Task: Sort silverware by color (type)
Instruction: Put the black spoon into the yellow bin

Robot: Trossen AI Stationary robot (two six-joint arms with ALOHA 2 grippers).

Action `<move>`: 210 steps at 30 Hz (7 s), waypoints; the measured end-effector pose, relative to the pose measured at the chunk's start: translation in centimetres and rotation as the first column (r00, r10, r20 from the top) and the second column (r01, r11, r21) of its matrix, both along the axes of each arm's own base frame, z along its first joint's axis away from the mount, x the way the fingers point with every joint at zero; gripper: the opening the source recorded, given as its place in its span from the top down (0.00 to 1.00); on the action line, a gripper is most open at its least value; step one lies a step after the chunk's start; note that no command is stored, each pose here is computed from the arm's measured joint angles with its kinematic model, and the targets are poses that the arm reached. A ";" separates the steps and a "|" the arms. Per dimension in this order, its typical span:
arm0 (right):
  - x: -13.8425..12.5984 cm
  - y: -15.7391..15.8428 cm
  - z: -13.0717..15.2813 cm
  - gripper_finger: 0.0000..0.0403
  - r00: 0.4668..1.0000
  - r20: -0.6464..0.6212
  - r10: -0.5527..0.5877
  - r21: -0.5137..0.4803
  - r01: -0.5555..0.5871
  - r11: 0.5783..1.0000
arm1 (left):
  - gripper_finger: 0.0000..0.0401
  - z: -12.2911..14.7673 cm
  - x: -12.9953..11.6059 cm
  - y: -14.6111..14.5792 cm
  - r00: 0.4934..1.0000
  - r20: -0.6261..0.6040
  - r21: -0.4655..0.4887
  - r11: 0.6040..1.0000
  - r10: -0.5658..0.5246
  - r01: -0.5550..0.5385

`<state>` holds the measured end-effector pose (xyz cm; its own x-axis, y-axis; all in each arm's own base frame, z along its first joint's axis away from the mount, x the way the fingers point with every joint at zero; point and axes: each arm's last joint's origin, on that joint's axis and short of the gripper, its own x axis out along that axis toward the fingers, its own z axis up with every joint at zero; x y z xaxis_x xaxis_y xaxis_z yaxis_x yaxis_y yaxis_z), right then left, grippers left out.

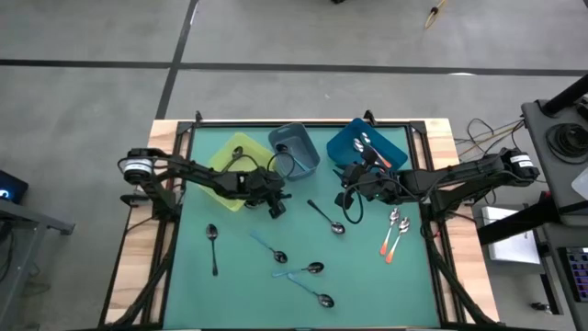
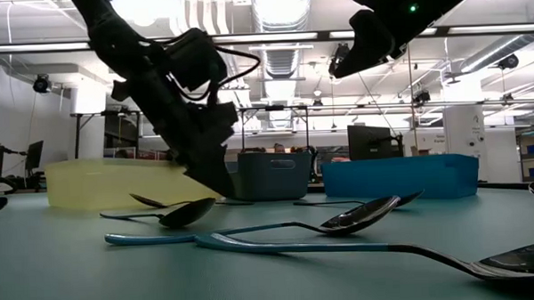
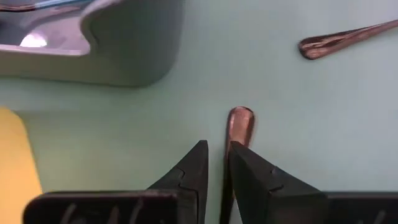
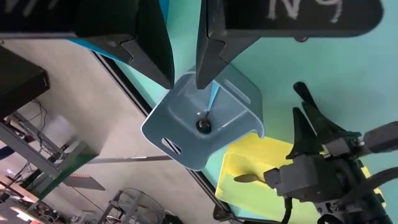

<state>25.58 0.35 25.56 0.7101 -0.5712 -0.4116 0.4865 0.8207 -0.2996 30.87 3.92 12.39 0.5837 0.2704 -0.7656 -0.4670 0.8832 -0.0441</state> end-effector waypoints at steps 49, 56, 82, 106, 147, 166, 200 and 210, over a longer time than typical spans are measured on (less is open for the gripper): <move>0.0 0.0 0.0 0.85 1.000 -0.007 0.005 -0.010 -0.005 1.000 | 0.88 1.4 0.8 -5.8 0.896 -0.199 -0.151 0.916 -0.397 0.372; 0.0 0.0 0.0 0.85 1.000 0.000 0.001 -0.002 -0.001 1.000 | 0.88 3.8 1.2 -7.0 0.876 -0.310 -0.166 0.928 -0.370 0.334; 0.0 0.0 0.0 0.85 1.000 -0.005 0.002 -0.004 -0.002 1.000 | 0.62 2.4 0.2 -7.2 0.794 -0.402 -0.039 0.875 -0.456 0.483; 0.0 0.0 0.0 0.85 1.000 -0.008 0.004 -0.008 -0.004 1.000 | 0.89 1.0 -0.6 -7.1 0.781 -0.407 -0.027 0.861 -0.473 0.508; 5.5 0.7 -1.1 0.83 0.894 0.302 0.330 0.511 -0.445 0.736 | 1.00 14.9 2.7 -8.5 0.450 -0.651 0.172 0.459 -0.611 0.872; 13.7 -0.4 -1.2 0.49 0.908 0.074 0.413 0.626 -0.365 0.689 | 1.00 15.1 2.4 -8.3 0.430 -0.713 0.182 0.446 -0.553 0.876; 11.5 -1.3 1.8 0.51 0.883 -0.029 0.468 0.393 -0.421 0.818 | 1.00 15.6 1.9 -7.7 0.525 -0.755 0.295 0.513 -0.392 0.806; 6.1 -1.3 1.7 0.52 0.898 0.063 0.436 0.375 -0.426 0.824 | 1.00 18.2 -1.9 -7.1 0.643 -0.655 0.382 0.561 -0.397 0.735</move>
